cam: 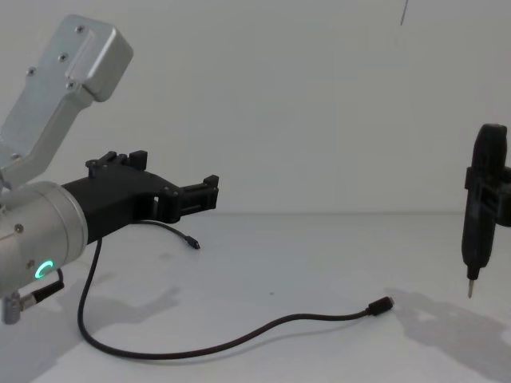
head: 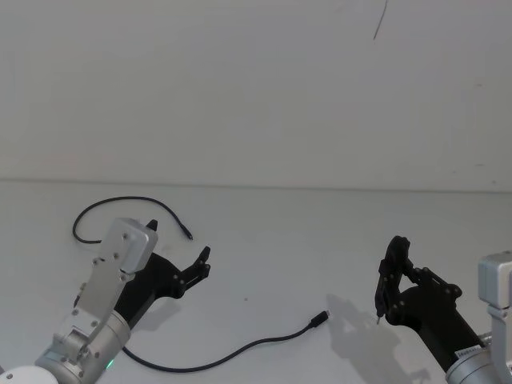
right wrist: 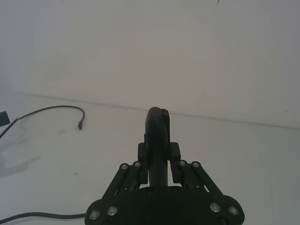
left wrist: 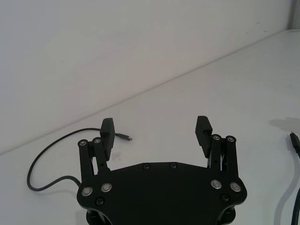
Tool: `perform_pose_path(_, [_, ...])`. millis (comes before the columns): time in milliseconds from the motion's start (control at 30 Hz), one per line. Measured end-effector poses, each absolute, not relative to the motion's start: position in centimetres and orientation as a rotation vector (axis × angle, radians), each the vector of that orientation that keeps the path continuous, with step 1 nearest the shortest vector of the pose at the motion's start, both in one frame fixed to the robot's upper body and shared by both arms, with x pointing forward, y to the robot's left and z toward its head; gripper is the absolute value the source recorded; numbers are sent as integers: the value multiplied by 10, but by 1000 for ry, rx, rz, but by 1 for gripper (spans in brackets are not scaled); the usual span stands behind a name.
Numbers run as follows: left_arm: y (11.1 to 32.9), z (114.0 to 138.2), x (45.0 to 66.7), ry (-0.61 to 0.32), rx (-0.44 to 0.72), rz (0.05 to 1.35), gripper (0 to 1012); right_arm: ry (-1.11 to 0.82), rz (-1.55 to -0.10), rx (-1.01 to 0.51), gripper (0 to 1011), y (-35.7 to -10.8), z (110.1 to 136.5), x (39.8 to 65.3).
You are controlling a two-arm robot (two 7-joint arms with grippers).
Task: Pick up the data cable with the one hand.
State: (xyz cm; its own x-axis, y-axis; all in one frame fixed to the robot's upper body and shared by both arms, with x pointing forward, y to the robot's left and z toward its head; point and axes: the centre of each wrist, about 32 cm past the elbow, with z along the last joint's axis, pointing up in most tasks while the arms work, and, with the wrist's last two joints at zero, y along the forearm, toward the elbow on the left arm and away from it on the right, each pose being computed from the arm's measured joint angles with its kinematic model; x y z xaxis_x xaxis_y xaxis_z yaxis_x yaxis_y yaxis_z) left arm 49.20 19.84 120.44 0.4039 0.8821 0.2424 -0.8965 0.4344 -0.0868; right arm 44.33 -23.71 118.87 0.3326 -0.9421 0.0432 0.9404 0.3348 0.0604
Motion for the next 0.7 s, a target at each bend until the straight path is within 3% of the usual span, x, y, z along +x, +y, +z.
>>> perform_pose_path(700, [198,1205,493,-267,62,1116,1001,-75,-1229,26,269,-237,1189,443])
